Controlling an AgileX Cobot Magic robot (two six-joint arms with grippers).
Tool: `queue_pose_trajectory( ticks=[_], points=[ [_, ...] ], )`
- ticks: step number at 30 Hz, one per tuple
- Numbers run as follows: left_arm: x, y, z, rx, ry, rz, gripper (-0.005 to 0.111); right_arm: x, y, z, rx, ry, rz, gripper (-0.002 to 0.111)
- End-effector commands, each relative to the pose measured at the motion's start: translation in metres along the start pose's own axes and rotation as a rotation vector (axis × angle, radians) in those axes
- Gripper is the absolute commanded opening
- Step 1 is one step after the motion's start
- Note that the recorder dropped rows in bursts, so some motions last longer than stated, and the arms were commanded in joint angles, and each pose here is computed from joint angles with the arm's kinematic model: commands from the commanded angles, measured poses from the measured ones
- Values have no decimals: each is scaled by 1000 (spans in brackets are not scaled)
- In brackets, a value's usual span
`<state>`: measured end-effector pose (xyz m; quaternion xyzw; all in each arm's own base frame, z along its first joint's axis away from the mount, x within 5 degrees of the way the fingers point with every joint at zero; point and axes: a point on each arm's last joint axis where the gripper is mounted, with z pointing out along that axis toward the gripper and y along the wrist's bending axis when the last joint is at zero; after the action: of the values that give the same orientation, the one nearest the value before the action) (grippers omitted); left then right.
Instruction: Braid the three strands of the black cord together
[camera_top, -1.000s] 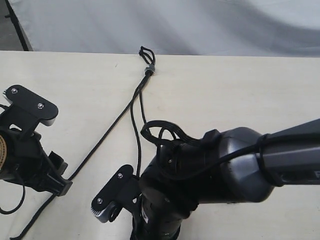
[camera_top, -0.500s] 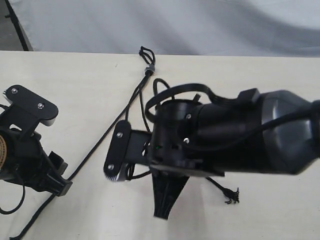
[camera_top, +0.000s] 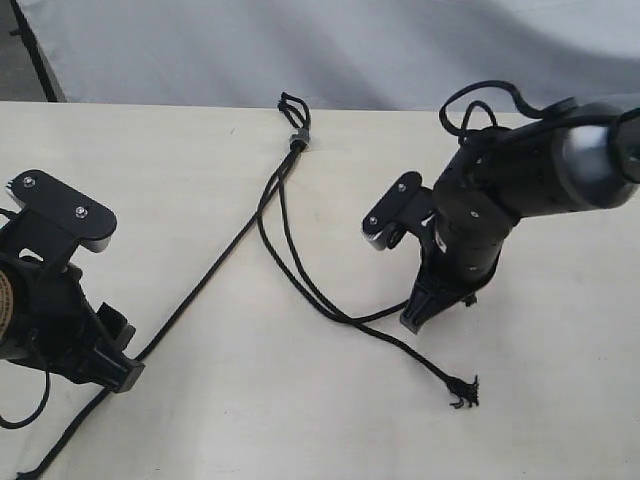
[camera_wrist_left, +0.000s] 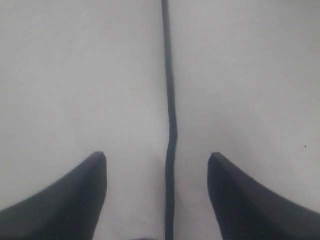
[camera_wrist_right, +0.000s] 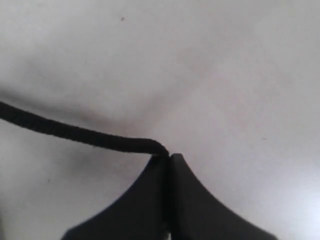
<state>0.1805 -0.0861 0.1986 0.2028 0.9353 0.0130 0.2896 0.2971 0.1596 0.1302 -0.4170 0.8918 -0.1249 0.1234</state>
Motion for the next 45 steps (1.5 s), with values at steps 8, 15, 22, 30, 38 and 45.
queue_pose_trajectory(
  ticks=[8, 15, 22, 30, 38, 45],
  points=[
    [2, 0, -1, 1, 7, -17, 57, 7, 68, 8, -285, 105, -166, 0],
    [2, 0, -1, 1, 7, -17, 57, 9, 159, -39, -562, 79, -509, 0],
    [2, 0, -1, 1, 7, -17, 57, -3, 162, -101, -332, -111, -574, 0],
    [2, 0, -1, 1, 7, -17, 57, -6, 108, -124, -225, -214, -417, 0],
    [2, 0, -1, 1, 7, -17, 57, 12, 44, -81, -199, -138, -179, 0],
    [2, 0, -1, 1, 7, -17, 57, 53, 28, -39, -251, -98, 45, 0]
  ],
)
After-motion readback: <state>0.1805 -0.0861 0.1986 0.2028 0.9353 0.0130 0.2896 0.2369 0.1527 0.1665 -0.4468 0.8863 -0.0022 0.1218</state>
